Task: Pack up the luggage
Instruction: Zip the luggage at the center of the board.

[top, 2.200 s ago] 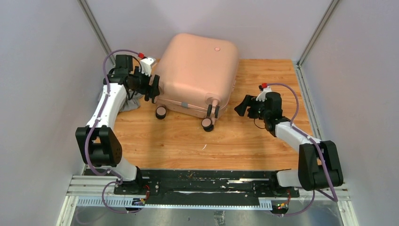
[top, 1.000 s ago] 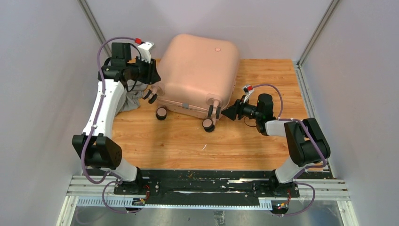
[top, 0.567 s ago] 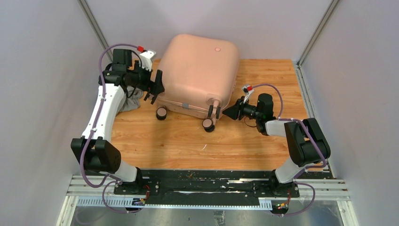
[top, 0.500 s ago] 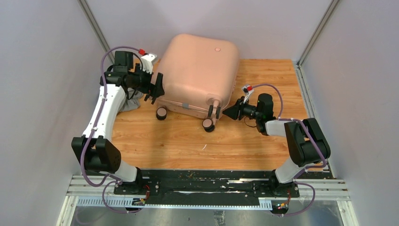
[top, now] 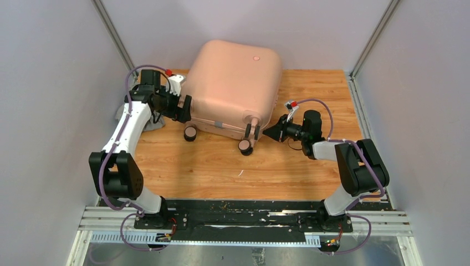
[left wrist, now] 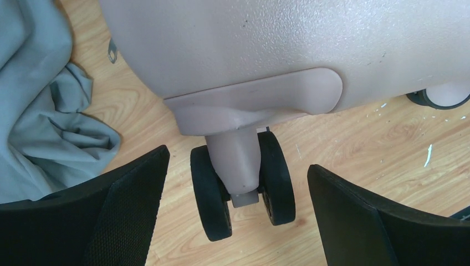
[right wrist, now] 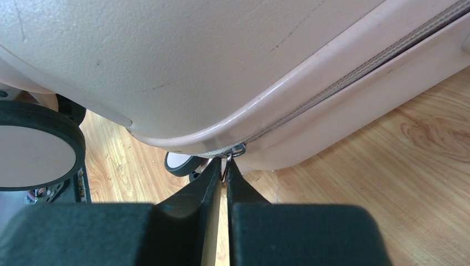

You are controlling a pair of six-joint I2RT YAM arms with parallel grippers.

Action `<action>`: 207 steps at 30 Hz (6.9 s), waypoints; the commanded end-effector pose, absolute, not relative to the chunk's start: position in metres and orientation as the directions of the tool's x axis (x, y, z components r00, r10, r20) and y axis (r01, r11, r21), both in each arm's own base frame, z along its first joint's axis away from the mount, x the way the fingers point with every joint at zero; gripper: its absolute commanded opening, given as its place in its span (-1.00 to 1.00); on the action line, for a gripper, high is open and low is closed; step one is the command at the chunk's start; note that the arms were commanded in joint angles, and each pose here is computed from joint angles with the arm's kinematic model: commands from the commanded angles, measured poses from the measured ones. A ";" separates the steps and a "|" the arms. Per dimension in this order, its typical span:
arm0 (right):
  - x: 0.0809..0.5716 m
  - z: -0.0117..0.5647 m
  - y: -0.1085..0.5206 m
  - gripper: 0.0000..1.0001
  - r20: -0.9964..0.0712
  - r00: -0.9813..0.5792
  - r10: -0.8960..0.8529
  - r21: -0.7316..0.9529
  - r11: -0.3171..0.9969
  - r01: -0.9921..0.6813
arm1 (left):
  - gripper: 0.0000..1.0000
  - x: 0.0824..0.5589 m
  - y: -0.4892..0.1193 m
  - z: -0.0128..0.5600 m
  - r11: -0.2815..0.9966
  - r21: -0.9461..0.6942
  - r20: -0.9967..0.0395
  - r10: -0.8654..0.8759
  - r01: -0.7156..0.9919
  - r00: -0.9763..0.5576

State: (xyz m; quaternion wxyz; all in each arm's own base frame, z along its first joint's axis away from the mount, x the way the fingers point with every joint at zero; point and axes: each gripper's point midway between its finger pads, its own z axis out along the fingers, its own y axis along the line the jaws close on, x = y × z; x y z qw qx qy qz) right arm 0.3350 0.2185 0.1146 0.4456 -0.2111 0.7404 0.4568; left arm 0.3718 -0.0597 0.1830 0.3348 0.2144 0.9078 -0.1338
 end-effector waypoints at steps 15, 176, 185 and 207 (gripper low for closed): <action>0.336 0.147 0.226 -1.00 -0.886 -0.447 0.121 0.449 0.463 -0.764 | -1.00 0.385 -0.067 0.230 0.882 -0.121 -0.746 0.222 0.456 -0.627; 0.357 0.180 0.180 0.15 -0.592 -0.676 0.439 0.730 0.648 -0.219 | 1.00 0.261 -0.150 0.250 0.423 -0.068 -0.836 0.470 0.904 -0.282; 0.329 0.158 0.171 0.19 -0.623 -0.694 0.359 0.672 0.700 -0.241 | 1.00 0.282 -0.108 0.253 0.592 -0.069 -0.825 0.419 0.803 -0.380; 0.356 0.161 0.156 0.04 -0.972 -0.189 0.142 0.227 0.785 -0.576 | 1.00 0.254 -0.098 0.240 0.651 -0.167 -0.803 0.346 0.741 -0.485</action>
